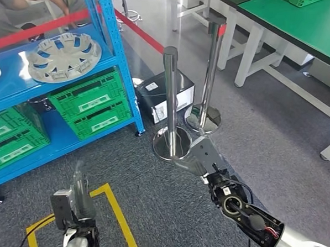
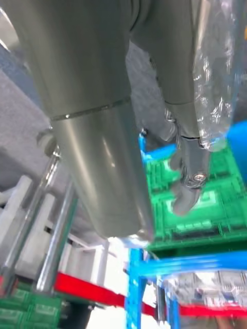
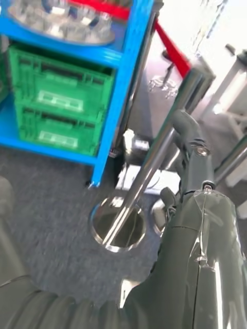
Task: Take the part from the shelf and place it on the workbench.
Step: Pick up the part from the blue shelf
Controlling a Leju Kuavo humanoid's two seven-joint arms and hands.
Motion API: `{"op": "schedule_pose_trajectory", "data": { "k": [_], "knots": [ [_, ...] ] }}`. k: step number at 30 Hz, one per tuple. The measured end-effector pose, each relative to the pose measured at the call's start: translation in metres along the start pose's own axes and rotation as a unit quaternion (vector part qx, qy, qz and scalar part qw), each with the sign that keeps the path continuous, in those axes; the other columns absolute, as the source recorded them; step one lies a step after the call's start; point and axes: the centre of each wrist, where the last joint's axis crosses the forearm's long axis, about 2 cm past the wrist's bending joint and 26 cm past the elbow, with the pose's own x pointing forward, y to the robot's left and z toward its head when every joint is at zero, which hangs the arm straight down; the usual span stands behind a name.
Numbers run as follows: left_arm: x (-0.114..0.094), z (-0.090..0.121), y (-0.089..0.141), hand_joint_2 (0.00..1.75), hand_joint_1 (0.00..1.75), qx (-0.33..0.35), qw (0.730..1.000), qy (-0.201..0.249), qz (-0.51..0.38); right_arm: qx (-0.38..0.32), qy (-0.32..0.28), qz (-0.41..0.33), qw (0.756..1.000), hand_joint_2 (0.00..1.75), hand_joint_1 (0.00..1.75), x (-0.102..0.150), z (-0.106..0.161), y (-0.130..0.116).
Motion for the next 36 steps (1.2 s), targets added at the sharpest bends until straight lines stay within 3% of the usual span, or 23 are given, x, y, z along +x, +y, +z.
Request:
{"op": "schedule_pose_trajectory", "data": {
  "k": [13, 17, 36],
  "knots": [
    [0.003, -0.002, -0.007, 0.00, 0.00, -0.001, 1.000, -0.003, 0.011, 0.003, 0.001, 0.002, 1.000, 1.75, 0.00, -0.001, 0.003, 0.000],
    [0.011, -0.010, -0.012, 0.00, 0.00, -0.005, 1.000, -0.019, 0.020, 0.001, -0.012, 0.002, 1.000, 0.00, 0.00, 0.004, -0.001, -0.001],
    [0.004, -0.001, -0.006, 0.00, 0.00, 0.002, 1.000, -0.015, 0.008, 0.001, -0.004, 0.027, 1.000, 0.00, 0.00, 0.001, 0.006, 0.000]
  ]
}}
